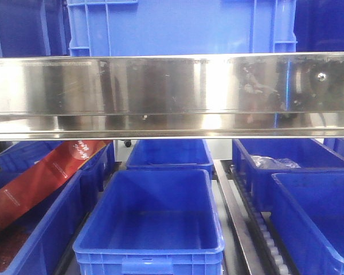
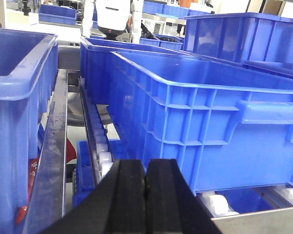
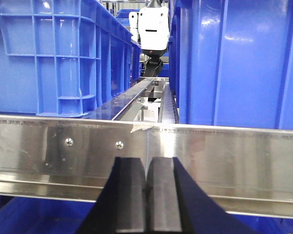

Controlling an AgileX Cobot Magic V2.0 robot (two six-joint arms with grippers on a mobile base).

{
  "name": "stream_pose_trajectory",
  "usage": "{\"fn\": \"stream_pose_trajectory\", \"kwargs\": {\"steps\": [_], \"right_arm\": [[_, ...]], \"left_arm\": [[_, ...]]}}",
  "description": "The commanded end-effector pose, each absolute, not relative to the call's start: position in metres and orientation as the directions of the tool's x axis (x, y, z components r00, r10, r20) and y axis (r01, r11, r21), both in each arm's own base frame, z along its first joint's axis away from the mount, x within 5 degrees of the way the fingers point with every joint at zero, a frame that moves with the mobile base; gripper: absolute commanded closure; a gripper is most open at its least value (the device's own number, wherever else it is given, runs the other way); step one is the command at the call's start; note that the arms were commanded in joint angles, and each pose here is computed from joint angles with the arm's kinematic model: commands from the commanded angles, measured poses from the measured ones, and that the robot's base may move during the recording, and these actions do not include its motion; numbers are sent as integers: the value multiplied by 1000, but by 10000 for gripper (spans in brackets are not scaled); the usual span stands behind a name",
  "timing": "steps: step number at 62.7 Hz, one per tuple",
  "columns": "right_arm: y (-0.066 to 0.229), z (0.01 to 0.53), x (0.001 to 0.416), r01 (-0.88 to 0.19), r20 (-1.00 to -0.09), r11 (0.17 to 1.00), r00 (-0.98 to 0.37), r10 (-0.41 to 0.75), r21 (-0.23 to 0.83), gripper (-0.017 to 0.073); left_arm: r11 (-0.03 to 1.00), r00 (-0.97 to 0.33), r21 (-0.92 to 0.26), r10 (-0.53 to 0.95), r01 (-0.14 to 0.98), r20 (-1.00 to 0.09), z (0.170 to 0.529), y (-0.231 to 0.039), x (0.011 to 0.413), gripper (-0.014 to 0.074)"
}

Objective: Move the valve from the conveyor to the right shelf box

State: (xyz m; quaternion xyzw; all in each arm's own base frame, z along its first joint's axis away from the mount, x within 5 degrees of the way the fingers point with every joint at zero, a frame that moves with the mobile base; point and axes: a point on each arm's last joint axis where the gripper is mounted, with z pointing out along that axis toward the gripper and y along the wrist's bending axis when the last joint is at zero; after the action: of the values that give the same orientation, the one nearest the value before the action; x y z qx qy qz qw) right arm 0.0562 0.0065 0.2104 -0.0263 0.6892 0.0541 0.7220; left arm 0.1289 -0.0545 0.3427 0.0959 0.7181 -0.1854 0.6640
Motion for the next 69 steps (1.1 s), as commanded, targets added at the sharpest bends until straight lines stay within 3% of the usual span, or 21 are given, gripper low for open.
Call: {"fn": "stream_pose_trajectory", "kwargs": {"steps": [1,17,29,49,61,69], "right_arm": [[6,213,56,-109,-996,993,76,43,34,727],[6,213,56,-109,-996,993,76,43,34,727],[6,213,56,-109,-996,993,76,43,34,727],[6,213,56,-109,-996,993,76,43,34,727],[6,213,56,-109,-996,993,76,43,34,727],[6,213,56,-108,-996,994,83,44,34,727]], "left_arm": [[913,-78,-146,-125,382,-989,345,-54,128,705],[930,-49,-141,-132,340,-990,337,-46,125,705],[968,-5,45,48,247,-999,298,-27,107,705],[995,66,-5,-12,96,-998,236,-6,65,705],[992,113,-40,-53,122,-992,216,-7,55,705],[990,43,-34,-40,134,-998,210,-7,56,705]]}}
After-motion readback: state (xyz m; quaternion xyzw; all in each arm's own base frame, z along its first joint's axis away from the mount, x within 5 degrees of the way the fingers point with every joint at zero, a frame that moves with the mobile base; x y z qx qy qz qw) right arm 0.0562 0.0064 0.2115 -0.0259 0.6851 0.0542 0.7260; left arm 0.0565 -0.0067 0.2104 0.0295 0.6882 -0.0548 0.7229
